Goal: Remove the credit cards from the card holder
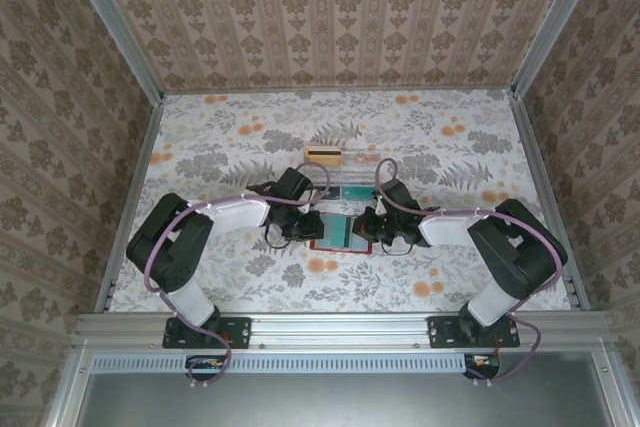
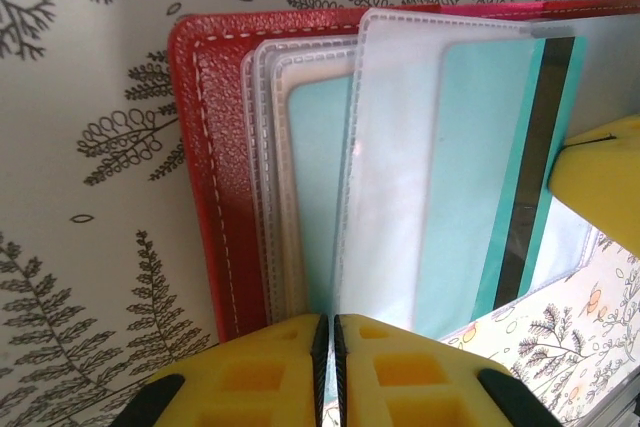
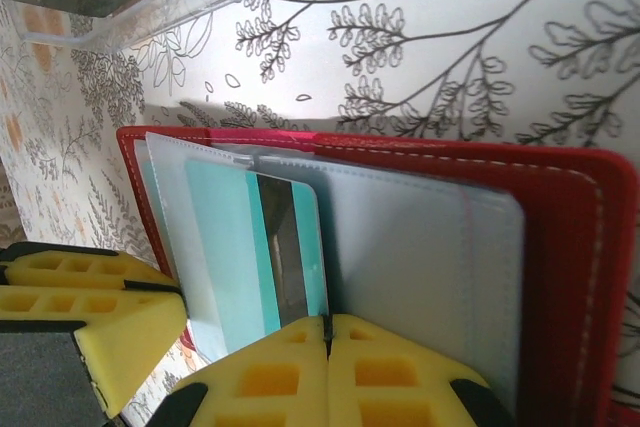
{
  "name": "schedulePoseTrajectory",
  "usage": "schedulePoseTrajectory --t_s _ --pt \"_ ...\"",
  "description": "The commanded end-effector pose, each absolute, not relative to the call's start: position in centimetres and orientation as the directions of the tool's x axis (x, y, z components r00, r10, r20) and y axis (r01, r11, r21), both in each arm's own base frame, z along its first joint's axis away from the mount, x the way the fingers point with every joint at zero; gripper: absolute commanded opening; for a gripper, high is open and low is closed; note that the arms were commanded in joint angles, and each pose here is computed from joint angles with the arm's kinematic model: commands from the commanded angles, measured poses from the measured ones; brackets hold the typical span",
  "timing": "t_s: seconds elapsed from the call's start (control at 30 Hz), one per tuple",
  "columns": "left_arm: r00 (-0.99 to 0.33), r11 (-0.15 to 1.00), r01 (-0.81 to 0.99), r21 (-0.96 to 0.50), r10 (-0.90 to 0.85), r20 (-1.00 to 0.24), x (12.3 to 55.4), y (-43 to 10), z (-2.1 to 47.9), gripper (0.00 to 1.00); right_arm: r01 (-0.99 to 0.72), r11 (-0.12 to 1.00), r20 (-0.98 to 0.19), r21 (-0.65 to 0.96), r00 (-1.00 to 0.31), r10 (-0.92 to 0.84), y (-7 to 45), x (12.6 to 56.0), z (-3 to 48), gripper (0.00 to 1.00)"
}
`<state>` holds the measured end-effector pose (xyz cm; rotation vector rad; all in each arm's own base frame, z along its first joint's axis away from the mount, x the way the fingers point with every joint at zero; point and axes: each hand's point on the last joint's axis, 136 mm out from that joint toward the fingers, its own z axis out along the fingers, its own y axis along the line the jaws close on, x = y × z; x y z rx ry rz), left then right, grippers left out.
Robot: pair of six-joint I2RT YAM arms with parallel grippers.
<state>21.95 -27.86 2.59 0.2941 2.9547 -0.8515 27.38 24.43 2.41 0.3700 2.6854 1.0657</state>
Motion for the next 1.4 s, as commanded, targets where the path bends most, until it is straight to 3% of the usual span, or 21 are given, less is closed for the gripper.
schedulePoseTrajectory --t_s 0.0,0.07,0.37,0.67,1.1,1.37 --pt "-0.987 0.87 0.157 -0.468 0.159 -0.035 20.9 -26.3 0.5 0.15 0.127 0.695 -0.106 0.708 -0.954 0.282 24.5 26.6 2.4 0.08" --pt "-0.986 0.868 0.159 -0.471 0.161 -0.037 21.0 -26.4 0.6 0.14 0.124 0.673 -0.099 0.729 -0.954 0.282 25.1 26.9 2.5 0.18" --pt "-0.986 0.866 0.16 -0.473 0.164 -0.034 21.0 -26.6 0.5 0.09 0.119 0.669 -0.095 0.734 -0.957 0.275 26.3 27.5 2.0 0.22" --pt "-0.986 0.873 0.158 -0.462 0.163 -0.03 20.8 -26.1 0.4 0.08 0.135 0.698 -0.103 0.704 -0.952 0.289 24.5 27.0 1.5 0.02" --pt "-0.986 0.873 0.157 -0.461 0.163 -0.028 21.0 -25.9 0.6 0.08 0.177 0.726 -0.108 0.665 -0.939 0.328 19.1 25.0 1.5 0.02" --pt "-0.984 0.848 0.18 -0.499 0.16 -0.082 22.1 -26.5 3.2 0.11 0.048 0.762 -0.242 0.645 -0.934 0.264 17.7 25.2 6.4 0.0"
